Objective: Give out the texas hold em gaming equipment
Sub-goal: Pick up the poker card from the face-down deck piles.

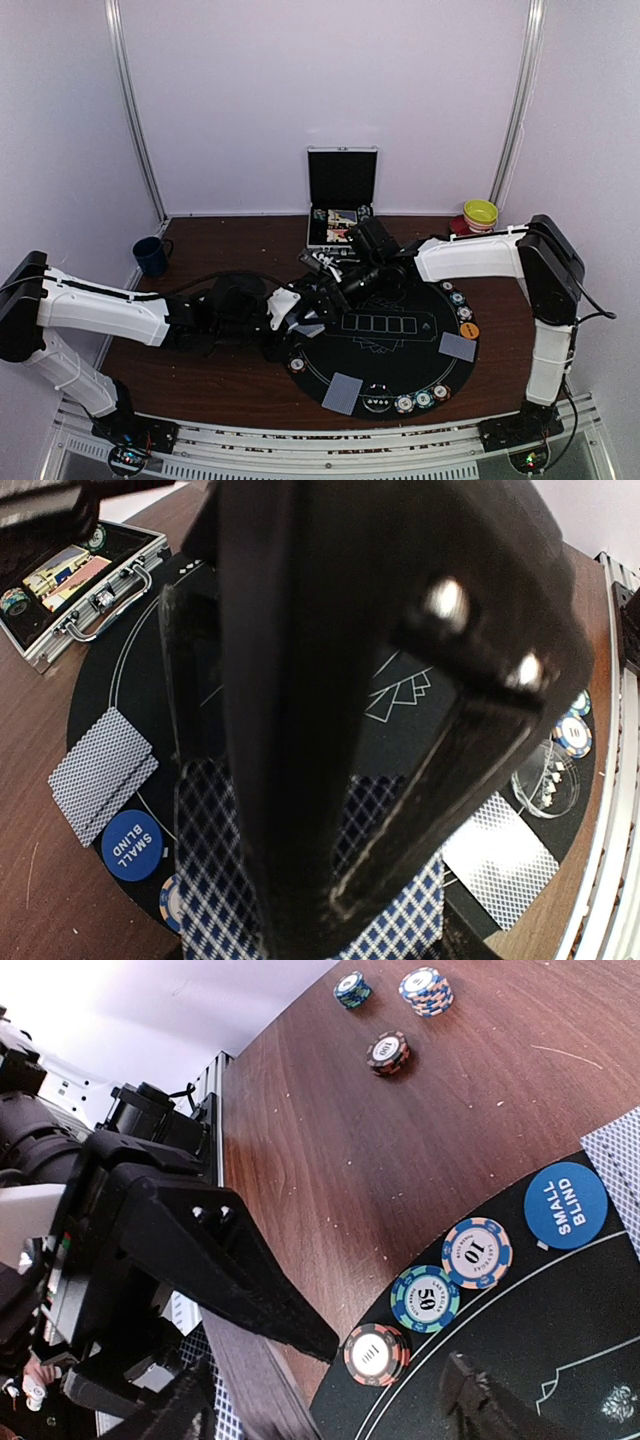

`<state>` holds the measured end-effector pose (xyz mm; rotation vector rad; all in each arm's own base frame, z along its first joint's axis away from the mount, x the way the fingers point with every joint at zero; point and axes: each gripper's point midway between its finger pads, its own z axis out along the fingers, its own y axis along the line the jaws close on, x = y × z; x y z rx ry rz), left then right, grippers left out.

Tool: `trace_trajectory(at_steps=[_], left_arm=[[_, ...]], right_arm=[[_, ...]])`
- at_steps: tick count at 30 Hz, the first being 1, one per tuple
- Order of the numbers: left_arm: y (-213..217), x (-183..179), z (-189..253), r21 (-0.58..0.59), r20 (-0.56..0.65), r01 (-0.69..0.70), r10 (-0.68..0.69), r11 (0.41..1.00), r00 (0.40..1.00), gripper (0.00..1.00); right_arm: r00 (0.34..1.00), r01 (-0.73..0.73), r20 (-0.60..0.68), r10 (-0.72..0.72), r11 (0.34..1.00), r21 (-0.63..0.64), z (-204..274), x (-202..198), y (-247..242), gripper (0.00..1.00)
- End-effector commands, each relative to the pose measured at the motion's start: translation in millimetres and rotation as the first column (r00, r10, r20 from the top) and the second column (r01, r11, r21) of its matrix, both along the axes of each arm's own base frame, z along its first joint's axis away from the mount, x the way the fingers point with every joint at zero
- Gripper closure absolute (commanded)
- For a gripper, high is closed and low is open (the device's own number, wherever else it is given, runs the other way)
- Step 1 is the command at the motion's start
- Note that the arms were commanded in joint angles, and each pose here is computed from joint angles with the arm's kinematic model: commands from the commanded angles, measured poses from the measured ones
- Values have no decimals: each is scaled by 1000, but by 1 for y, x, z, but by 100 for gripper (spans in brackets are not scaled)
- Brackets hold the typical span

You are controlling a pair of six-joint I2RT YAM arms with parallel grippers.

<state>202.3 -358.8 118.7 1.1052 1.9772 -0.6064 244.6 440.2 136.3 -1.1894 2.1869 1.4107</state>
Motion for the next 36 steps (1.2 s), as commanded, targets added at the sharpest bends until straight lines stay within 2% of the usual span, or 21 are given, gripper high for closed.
trace_trajectory(at_steps=[1, 4, 16, 31, 36], left_arm=[[-10, 1, 20, -67, 38, 21, -18, 998, 999, 47], [-10, 0, 20, -68, 39, 21, -19, 997, 999, 47], [-9, 0, 19, -63, 37, 22, -20, 998, 999, 47], [-9, 1, 18, -60, 37, 17, -14, 998, 999, 47], [-9, 1, 17, -57, 36, 16, -14, 998, 999, 47]], right_arm=[[1000, -4, -10, 4, 1000, -4, -3, -2, 11, 25], [1000, 22, 8, -22, 999, -29, -9, 4, 9, 27], [997, 81, 7, -81, 993, -88, -22, 30, -16, 47], [999, 30, 42, -28, 999, -39, 18, 19, -28, 63], [1000, 7, 30, -6, 1000, -27, 23, 14, -31, 79]])
